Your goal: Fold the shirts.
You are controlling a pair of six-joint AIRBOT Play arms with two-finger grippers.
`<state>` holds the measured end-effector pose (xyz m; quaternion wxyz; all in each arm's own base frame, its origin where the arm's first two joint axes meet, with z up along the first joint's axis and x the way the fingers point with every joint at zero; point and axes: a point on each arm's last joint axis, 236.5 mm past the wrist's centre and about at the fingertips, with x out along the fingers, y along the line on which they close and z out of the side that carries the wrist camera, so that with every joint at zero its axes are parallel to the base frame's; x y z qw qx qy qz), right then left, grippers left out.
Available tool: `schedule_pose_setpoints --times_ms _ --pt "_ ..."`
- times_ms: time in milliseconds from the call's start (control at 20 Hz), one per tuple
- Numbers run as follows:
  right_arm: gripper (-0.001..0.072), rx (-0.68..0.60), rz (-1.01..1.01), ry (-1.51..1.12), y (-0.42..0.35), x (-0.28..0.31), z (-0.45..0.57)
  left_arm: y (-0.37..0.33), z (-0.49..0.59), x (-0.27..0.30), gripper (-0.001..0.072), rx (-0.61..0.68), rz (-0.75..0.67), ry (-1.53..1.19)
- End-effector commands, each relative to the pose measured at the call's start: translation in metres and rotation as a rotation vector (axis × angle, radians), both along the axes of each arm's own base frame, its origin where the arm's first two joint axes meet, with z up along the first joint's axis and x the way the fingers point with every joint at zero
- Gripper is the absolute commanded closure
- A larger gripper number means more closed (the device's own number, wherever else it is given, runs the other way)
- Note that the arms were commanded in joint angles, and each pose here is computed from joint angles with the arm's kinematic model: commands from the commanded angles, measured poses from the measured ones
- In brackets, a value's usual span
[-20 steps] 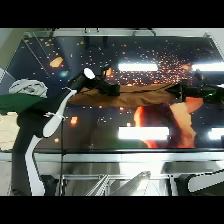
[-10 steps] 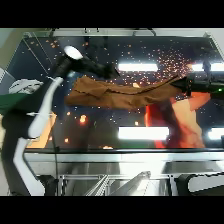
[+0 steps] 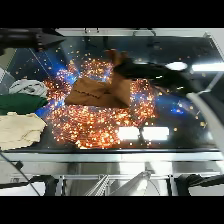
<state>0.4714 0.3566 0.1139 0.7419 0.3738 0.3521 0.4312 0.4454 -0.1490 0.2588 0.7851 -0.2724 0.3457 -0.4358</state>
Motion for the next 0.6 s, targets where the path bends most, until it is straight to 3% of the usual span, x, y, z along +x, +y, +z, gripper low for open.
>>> schedule_pose_setpoints --times_ms 0,150,200,250,300,400,450,500,550 --pt "0.0696 -0.015 -0.068 -0.059 0.116 -0.012 -0.014 0.029 0.0 -0.026 0.0688 0.007 0.038 -0.009" --pt "0.0693 -0.004 -0.023 -0.014 0.18 -0.02 -0.062 0.029 -0.021 -0.044 0.0688 -0.014 0.033 0.039" --pt "0.054 0.026 -0.016 0.034 0.193 -0.022 -0.076 0.026 -0.029 -0.05 0.0688 -0.018 0.022 0.063" --pt "0.0294 0.074 0.02 0.087 0.2 -0.028 -0.082 0.024 -0.037 -0.057 0.0688 -0.023 0.013 0.088" --pt "0.0253 0.113 0.065 0.109 0.199 -0.033 -0.078 0.022 -0.044 -0.064 0.0687 -0.023 -0.001 0.103" --pt "0.0266 0.178 0.192 0.076 0.182 -0.039 -0.053 0.023 -0.049 -0.072 0.0688 -0.024 -0.002 0.108" --pt "0.0409 0.224 0.26 0.069 0.168 -0.042 -0.037 0.024 -0.049 -0.074 0.0688 -0.024 0.009 0.105" --pt "0.0468 0.274 0.32 0.073 0.149 -0.043 -0.02 0.023 -0.048 -0.077 0.0687 -0.022 0.013 0.099" --pt "0.0468 0.317 0.363 0.087 0.128 -0.042 -0.005 0.022 -0.045 -0.082 0.0687 -0.018 0.009 0.091"
